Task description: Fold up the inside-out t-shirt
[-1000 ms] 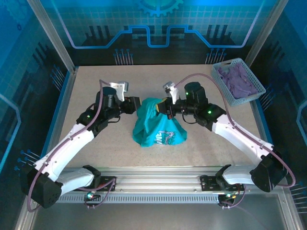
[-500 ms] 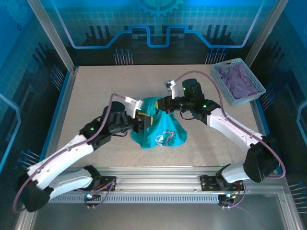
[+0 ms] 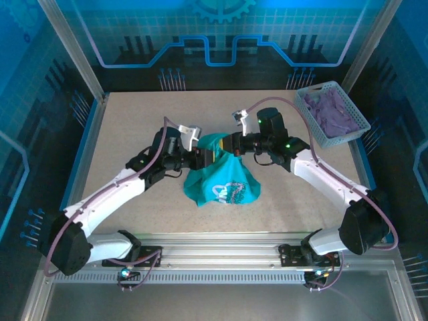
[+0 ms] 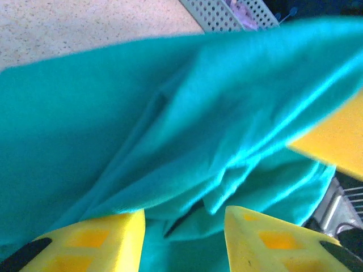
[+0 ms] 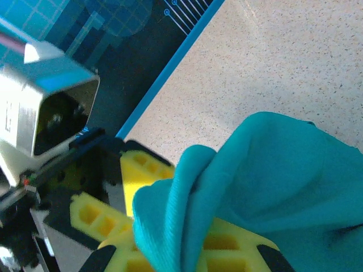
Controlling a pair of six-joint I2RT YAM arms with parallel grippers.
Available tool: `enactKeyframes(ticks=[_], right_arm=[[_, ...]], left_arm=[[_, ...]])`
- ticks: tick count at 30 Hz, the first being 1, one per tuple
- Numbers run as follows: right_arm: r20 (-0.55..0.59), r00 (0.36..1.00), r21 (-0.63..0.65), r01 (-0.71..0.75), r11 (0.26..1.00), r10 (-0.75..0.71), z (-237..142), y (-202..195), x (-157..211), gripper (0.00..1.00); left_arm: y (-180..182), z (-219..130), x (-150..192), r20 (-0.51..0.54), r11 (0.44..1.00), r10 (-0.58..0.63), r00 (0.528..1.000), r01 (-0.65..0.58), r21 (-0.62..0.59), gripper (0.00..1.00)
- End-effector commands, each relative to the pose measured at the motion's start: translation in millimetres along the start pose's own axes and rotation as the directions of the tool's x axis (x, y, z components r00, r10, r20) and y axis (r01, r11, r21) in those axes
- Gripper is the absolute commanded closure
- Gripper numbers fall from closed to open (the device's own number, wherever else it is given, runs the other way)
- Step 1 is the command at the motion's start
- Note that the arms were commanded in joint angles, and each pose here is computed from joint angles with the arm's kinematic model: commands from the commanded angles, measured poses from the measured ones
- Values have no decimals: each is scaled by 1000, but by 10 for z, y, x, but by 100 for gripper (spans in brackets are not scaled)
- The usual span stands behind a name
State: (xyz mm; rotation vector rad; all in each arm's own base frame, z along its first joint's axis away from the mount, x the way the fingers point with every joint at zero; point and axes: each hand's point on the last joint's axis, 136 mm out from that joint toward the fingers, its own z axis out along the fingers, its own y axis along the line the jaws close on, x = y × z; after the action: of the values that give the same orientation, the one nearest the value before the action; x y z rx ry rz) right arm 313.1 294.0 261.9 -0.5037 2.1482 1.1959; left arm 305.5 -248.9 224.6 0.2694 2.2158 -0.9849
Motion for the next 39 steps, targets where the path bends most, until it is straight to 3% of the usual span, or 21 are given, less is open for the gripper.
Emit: enactKeyframes(ticks=[1,7,10,14,15,19,22,29,33,39], right_arm=[[24,999,-43,24,999,-23,-103,152,-141,100],[21,999,-66,26,998,-24,-98,187,-146,100],[21,999,-57,32,998,-31,-121,172,-138,100],[13,999,-17,41,999,-41,-201,74,-117,100],[12,999,10,46,999,-46,-232,26,-112,100],[8,996,225,87,971,-91,-359,-274,-91,81],[-10,992,291,121,949,-124,-370,-334,-67,68],[-103,935,499,343,796,-339,-617,-306,-3,58],[-110,850,468,501,728,-515,-681,18,90,56],[-91,777,332,614,716,-623,-538,329,286,57]], left_arm=[[-199,28,-206,19,995,6,1000,-8,100,55],[-217,126,-250,2,993,26,1000,-26,119,57],[-225,147,-259,4,990,24,1000,-25,138,69],[-344,54,-290,25,975,29,999,-34,222,98],[-391,11,-294,31,968,32,999,-39,250,100],[-669,-228,-246,43,913,34,998,-48,406,100],[-799,-360,-220,50,878,11,999,-33,478,100],[-771,-412,-167,34,883,-40,999,19,469,100],[-721,-408,-164,34,898,-51,998,31,439,100],[-703,-402,-167,33,904,-51,998,32,426,100]])
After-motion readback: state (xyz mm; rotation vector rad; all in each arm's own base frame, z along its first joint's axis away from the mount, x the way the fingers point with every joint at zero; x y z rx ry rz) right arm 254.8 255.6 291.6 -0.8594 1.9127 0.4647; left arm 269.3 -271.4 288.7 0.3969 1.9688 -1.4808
